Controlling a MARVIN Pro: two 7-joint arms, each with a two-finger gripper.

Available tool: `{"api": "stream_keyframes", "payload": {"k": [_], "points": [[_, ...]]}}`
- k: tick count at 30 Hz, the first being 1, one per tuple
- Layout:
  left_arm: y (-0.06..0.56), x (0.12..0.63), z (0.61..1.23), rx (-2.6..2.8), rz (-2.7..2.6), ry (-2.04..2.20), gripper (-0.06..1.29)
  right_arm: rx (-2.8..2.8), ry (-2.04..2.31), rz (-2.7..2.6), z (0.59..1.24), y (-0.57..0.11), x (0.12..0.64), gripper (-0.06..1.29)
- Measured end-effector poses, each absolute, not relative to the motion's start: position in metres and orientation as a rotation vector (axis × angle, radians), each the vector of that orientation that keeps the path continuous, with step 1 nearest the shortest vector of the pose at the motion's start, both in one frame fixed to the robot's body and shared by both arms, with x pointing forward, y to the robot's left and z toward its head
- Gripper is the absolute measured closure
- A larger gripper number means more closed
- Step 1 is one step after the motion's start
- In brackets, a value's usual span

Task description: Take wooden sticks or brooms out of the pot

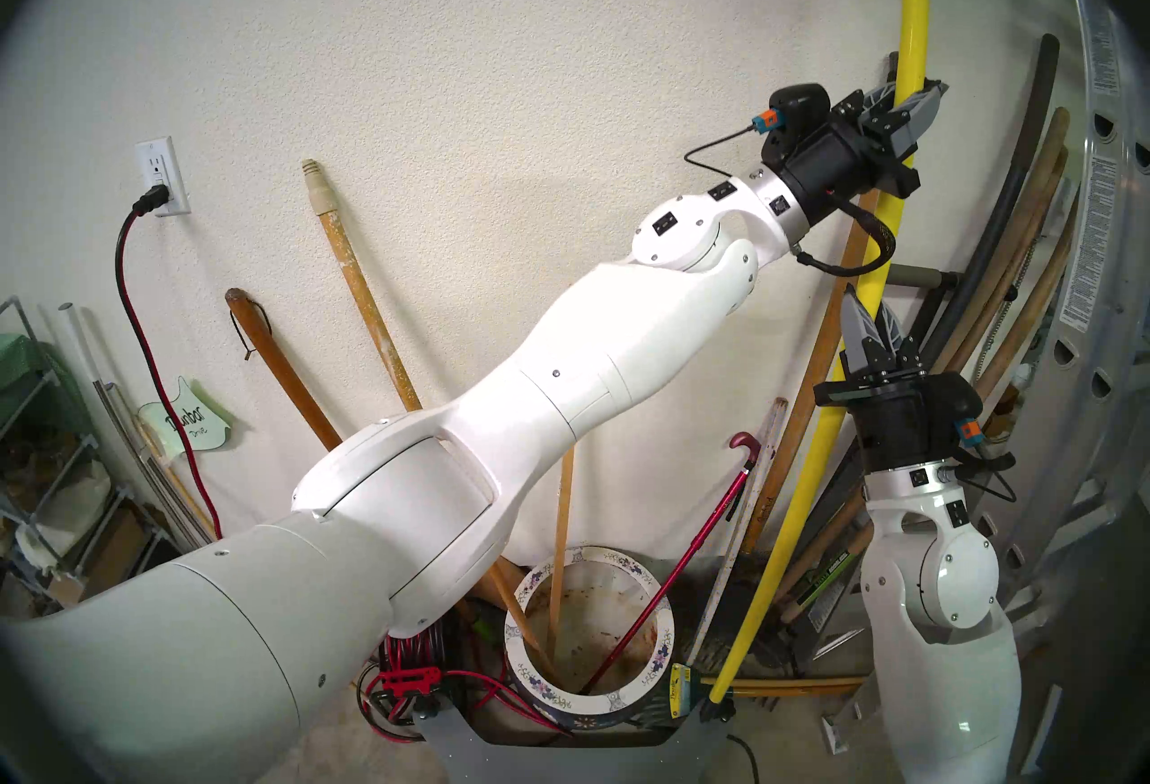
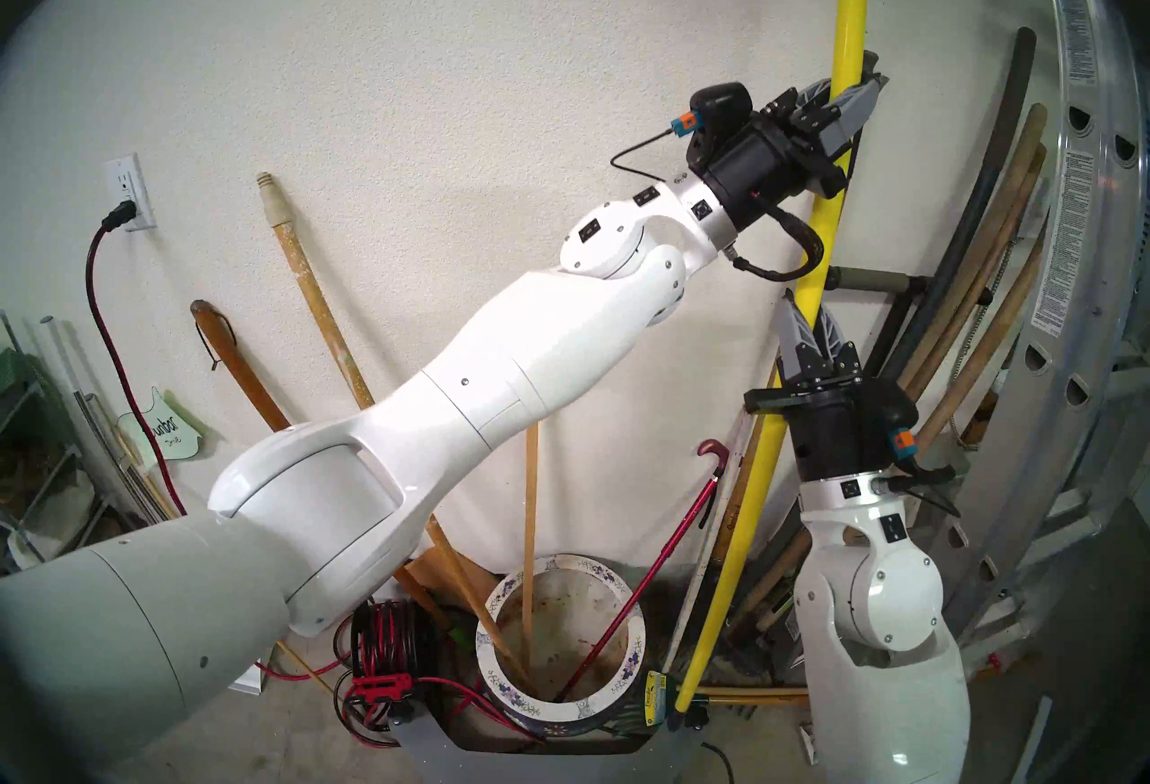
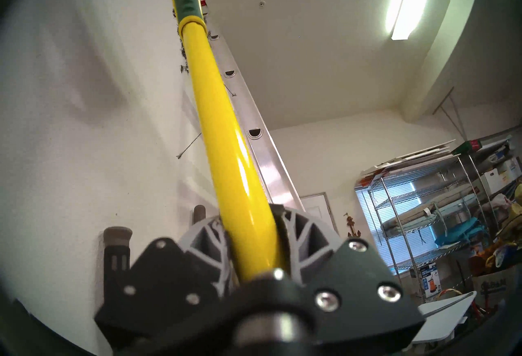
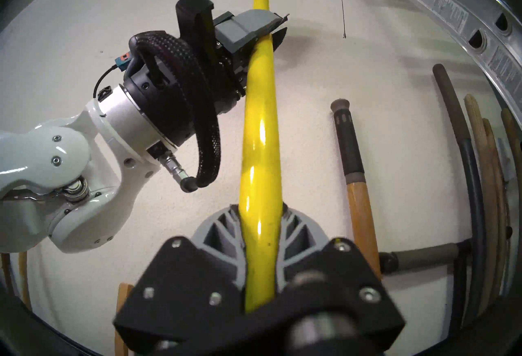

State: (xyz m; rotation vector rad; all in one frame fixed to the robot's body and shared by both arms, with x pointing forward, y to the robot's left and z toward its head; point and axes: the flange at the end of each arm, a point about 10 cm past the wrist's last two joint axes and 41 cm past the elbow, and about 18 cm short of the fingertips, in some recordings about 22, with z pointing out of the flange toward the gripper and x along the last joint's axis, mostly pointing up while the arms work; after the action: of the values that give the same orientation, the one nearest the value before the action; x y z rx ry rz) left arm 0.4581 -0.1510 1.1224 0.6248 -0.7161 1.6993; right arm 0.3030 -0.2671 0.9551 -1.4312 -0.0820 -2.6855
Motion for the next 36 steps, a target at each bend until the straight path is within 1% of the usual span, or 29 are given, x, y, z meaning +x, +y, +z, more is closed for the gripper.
{"api": "stream_keyframes", "payload": {"k": [16, 25, 36], "points": [[-0.152, 0.438, 1.058, 0.588, 1.631, -0.706, 0.95, -1.519, -0.128, -2.647, 0.900, -0.265, 0.284, 1.10], [-0.150, 0.424, 1.030, 0.584, 1.605, -0.682, 0.97, -1.547, -0.159, -2.650, 0.876, -0.266, 0.281, 1.10], [-0.143, 0.427, 1.003, 0.635, 1.611, -0.657, 0.98, -1.594, -0.169, -2.633, 0.853, -0.263, 0.281, 1.10]]}}
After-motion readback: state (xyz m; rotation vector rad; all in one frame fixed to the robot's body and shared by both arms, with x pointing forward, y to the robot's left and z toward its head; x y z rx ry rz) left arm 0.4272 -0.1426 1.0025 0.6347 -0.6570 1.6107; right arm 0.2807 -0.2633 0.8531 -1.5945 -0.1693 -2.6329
